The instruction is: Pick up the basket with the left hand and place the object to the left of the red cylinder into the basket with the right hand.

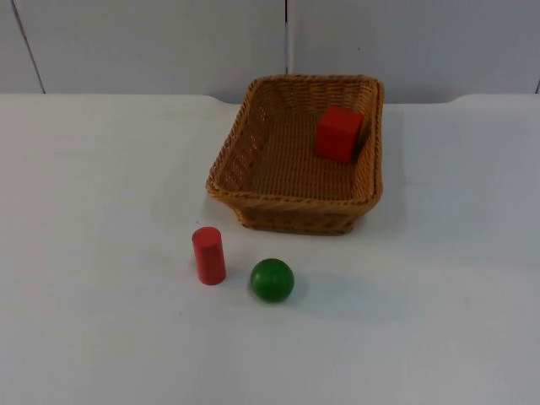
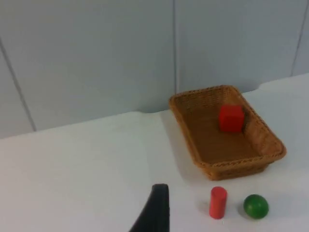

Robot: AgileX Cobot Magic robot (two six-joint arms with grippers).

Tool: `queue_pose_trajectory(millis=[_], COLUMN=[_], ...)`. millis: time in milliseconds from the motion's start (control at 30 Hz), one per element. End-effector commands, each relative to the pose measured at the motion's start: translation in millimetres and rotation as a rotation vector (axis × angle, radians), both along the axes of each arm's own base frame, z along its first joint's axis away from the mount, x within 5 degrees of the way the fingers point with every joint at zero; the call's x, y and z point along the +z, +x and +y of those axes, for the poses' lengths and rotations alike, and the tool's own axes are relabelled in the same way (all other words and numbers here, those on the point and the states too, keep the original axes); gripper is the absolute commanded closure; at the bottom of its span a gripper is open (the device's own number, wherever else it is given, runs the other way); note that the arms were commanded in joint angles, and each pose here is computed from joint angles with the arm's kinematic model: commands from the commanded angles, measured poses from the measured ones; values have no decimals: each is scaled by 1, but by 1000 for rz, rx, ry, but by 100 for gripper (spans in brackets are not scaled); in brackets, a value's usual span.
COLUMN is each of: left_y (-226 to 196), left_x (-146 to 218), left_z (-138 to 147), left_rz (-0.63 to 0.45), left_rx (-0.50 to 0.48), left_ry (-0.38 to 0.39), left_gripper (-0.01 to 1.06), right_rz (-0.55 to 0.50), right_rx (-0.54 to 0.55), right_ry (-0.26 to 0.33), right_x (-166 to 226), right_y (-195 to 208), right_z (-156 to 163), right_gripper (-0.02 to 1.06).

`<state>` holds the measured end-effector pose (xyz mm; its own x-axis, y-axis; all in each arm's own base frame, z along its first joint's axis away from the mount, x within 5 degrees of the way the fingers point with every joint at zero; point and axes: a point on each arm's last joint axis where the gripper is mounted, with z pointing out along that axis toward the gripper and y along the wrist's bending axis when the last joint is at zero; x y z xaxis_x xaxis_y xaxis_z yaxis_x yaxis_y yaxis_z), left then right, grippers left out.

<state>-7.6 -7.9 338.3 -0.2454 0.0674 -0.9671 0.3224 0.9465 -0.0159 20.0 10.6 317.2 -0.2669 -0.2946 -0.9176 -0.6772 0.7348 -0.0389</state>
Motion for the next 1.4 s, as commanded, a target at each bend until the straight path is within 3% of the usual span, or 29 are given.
queue_pose_trajectory(millis=[0, 200, 533, 1367], left_y=[-10, -22, -2, 2], left_x=[-7, -20, -61, -63], left_z=[7, 16, 8, 7], left_rz=[14, 84, 238, 225], left_rx=[48, 99, 75, 73], left_ry=[0, 67, 86, 68], left_gripper=[22, 22, 22, 22], right_rz=[35, 83, 37, 37], right_rx=[-13, -30, -9, -9], right_ry=[-20, -36, -55, -54], right_x=[-9, -27, -37, -37], right_y=[-3, -11, -19, -19], right_z=[-4, -13, -22, -22], right_gripper=[-1, -1, -1, -1])
